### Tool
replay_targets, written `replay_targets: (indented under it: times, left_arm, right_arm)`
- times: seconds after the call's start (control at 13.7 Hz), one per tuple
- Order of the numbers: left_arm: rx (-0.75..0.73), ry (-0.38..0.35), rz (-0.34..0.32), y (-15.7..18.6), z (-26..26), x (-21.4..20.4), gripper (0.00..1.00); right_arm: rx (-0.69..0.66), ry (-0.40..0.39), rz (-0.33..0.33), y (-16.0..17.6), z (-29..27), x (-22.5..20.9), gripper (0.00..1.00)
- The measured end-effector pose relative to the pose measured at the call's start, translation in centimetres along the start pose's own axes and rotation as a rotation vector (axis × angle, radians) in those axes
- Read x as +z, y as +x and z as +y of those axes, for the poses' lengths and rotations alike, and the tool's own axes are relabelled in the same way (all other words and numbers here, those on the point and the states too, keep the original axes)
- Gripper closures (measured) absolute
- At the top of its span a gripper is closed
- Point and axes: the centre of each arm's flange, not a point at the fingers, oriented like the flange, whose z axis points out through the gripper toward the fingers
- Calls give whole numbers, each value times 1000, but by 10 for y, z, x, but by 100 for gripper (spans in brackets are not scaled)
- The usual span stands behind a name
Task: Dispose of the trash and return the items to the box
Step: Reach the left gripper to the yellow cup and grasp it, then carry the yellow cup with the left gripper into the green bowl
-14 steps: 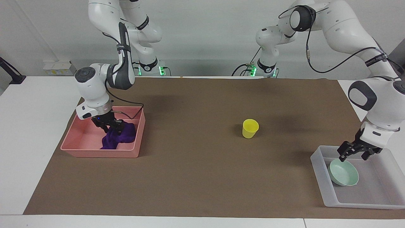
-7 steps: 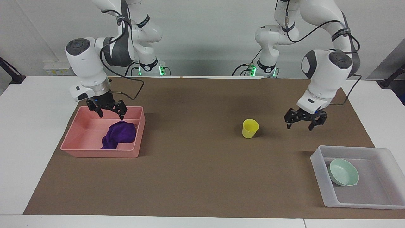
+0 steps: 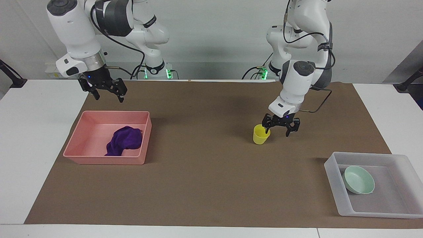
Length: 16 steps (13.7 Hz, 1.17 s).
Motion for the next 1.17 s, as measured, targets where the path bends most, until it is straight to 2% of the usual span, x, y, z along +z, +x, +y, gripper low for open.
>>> replay_targets:
  times: [0.07,0.15,0.22,0.36,0.66,0.73,0.87,1.17]
  left_arm:
    - [-6,-1,-2,-6,3,9,9]
    - [-22,-4,-6,-11,10,17,9]
    - [-35,-7,-9,-16,18,24,15]
    - [-40,-9,-17,-20,28,32,42]
    - [-80,-4,17,-6,8,15,93]
    - [-100,-1,23,3,-2,2,97]
    - [-155,12,33,29,-35,-35,97]
    - [-230,43,127,68,-119,-95,97]
  right_arm:
    - [5,-1,-7,-4,3,-13,0]
    - [12,1,-17,-8,7,-29,0]
    - [20,6,-24,-10,12,-45,0]
    - [32,12,-28,-10,20,-59,0]
    - [41,10,-61,-5,25,-42,0]
    - [41,10,-62,-5,25,-42,0]
    - [40,10,-61,-5,25,-42,0]
    - [34,10,-60,-5,24,-42,0]
